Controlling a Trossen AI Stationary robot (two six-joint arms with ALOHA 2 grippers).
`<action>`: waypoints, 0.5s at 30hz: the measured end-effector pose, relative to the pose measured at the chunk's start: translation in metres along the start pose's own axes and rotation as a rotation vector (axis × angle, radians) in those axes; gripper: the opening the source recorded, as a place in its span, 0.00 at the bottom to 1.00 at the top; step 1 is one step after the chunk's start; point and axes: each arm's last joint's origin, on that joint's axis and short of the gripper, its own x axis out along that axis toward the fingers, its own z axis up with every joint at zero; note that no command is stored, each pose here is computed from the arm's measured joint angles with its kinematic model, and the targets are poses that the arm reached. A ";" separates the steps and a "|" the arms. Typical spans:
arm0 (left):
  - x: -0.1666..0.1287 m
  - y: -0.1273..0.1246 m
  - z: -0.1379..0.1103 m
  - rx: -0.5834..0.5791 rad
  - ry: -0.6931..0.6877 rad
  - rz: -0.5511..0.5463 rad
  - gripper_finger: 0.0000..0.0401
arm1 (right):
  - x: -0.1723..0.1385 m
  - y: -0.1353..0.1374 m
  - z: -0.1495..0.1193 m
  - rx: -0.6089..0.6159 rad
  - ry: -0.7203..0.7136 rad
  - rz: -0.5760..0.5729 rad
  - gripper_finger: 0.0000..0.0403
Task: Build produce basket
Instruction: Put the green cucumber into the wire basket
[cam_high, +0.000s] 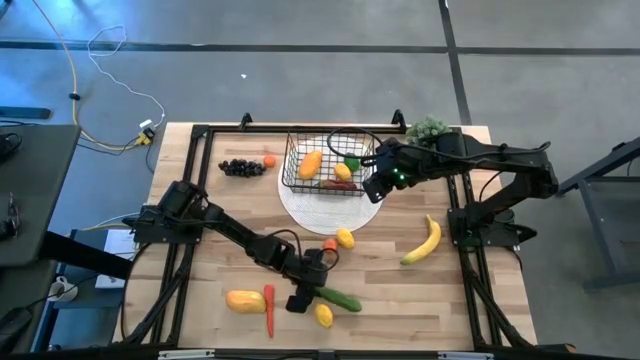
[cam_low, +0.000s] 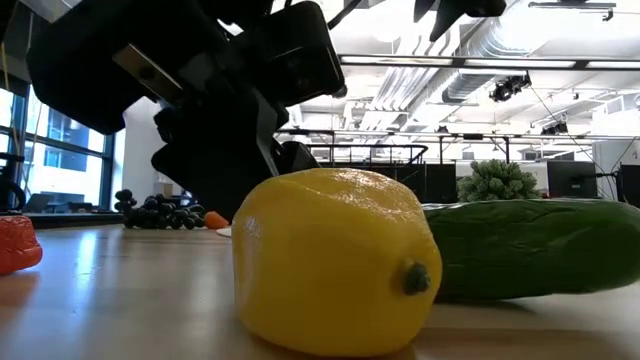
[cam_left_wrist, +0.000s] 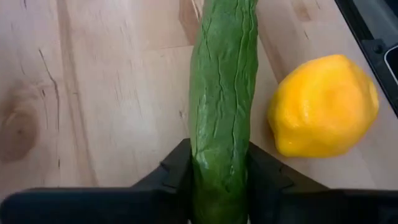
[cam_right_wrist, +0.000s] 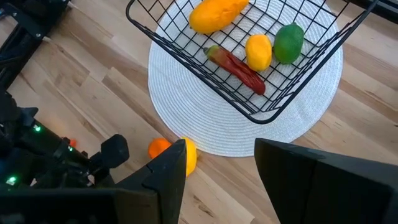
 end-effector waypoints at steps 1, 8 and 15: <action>0.000 0.000 0.000 0.000 0.000 0.000 0.20 | 0.000 0.000 0.000 0.000 -0.005 -0.006 0.42; -0.010 0.009 0.008 -0.031 -0.021 0.016 0.20 | 0.001 -0.006 0.006 0.010 -0.090 -0.082 0.42; -0.045 0.025 0.030 -0.059 -0.108 0.053 0.20 | 0.003 -0.015 0.016 -0.004 -0.099 -0.112 0.42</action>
